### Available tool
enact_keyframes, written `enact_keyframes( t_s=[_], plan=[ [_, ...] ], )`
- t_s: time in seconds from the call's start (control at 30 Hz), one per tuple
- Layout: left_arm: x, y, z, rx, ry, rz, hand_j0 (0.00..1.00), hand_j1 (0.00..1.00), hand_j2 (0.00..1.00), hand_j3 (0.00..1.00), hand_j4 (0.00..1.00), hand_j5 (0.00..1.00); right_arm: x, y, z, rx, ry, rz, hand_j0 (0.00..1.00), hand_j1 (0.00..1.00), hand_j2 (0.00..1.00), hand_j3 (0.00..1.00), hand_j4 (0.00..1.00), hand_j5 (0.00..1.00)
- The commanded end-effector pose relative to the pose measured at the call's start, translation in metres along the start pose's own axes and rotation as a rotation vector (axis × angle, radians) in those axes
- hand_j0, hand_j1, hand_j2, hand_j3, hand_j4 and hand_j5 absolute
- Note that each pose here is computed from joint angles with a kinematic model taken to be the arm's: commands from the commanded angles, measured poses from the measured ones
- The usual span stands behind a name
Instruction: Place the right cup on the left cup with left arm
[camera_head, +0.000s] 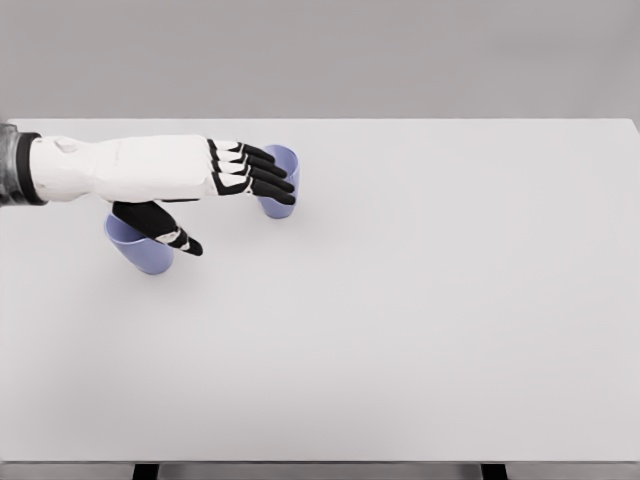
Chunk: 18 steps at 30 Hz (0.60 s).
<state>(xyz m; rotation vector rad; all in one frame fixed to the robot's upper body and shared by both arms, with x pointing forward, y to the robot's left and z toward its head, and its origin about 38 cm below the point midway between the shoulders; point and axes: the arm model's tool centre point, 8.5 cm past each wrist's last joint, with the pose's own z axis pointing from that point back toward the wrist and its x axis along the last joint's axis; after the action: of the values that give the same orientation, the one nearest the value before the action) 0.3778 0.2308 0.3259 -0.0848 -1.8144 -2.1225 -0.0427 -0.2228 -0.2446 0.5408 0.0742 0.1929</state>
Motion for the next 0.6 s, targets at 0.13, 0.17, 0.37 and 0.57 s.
enact_keyframes(
  t_s=[0.13, 0.17, 0.37, 0.57],
  plan=[
    [-0.007, 0.040, 0.005, 0.036, 0.032, -0.065, 1.00, 1.00, 1.00, 1.00, 1.00, 1.00, 0.000, 0.000, 0.000, 0.000, 0.000, 0.002, 1.00, 1.00, 1.00, 1.00, 1.00, 1.00],
    [-0.024, 0.038, 0.007, 0.043, 0.072, -0.047, 1.00, 1.00, 1.00, 1.00, 1.00, 1.00, -0.001, 0.000, 0.000, 0.001, -0.001, -0.003, 1.00, 1.00, 1.00, 1.00, 1.00, 1.00],
    [-0.072, 0.038, -0.019, 0.059, 0.125, 0.016, 1.00, 1.00, 1.00, 1.00, 1.00, 1.00, 0.000, 0.000, 0.000, 0.001, -0.001, -0.001, 1.00, 1.00, 1.00, 1.00, 1.00, 1.00],
    [-0.097, 0.010, -0.055, -0.053, 0.127, 0.093, 1.00, 1.00, 1.00, 1.00, 1.00, 1.00, 0.000, 0.000, 0.000, 0.000, -0.002, 0.000, 1.00, 1.00, 1.00, 1.00, 1.00, 1.00]
  ],
)
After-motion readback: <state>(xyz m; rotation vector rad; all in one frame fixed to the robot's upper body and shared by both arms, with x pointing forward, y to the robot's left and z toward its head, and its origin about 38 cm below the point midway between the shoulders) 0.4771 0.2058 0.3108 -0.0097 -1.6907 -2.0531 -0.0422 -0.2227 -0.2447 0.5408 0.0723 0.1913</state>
